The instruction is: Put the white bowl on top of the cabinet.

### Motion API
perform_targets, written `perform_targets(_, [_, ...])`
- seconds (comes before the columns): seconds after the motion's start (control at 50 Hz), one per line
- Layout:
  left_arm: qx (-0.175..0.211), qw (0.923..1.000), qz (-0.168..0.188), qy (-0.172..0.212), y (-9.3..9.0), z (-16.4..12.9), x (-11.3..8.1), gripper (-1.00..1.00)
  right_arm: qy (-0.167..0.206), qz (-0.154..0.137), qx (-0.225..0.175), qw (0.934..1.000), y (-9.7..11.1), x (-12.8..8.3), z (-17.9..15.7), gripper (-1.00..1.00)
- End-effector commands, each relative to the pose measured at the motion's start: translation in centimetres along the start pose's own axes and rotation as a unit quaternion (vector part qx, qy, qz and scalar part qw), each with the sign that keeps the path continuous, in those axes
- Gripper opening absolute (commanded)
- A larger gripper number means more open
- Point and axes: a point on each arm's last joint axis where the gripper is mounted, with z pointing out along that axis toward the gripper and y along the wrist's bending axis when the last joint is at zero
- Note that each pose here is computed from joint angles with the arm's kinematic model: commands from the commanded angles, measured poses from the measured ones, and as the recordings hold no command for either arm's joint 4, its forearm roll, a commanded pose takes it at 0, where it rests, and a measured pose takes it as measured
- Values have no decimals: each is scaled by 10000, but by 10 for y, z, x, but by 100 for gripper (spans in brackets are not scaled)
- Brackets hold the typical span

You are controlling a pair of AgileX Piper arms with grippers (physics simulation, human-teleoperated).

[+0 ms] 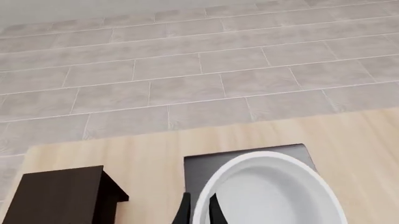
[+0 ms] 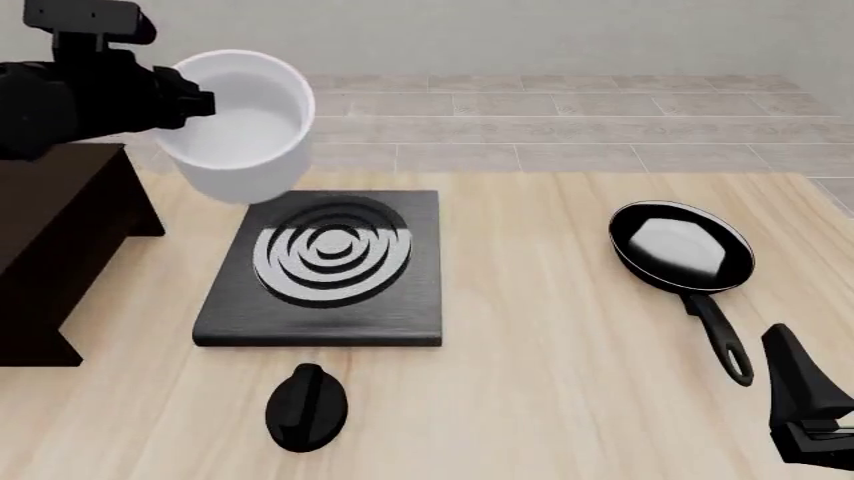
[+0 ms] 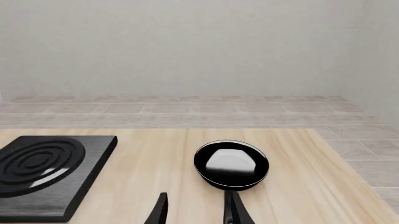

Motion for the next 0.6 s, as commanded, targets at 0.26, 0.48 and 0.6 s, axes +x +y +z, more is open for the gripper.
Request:
perform_targets(0.26, [-362,9986,-384,-38,28,2,-1,-100,1,0,0,10000,0,0,0,100])
perform_targets(0.48, [-622,9966,-544,-9,47,2,6,-100,0,0,-1,10000,0,0,0,100])
perform_targets(0.6, [-732,9956,-581,40,55,4,10,-100,0,0,-1,10000,0,0,0,100])
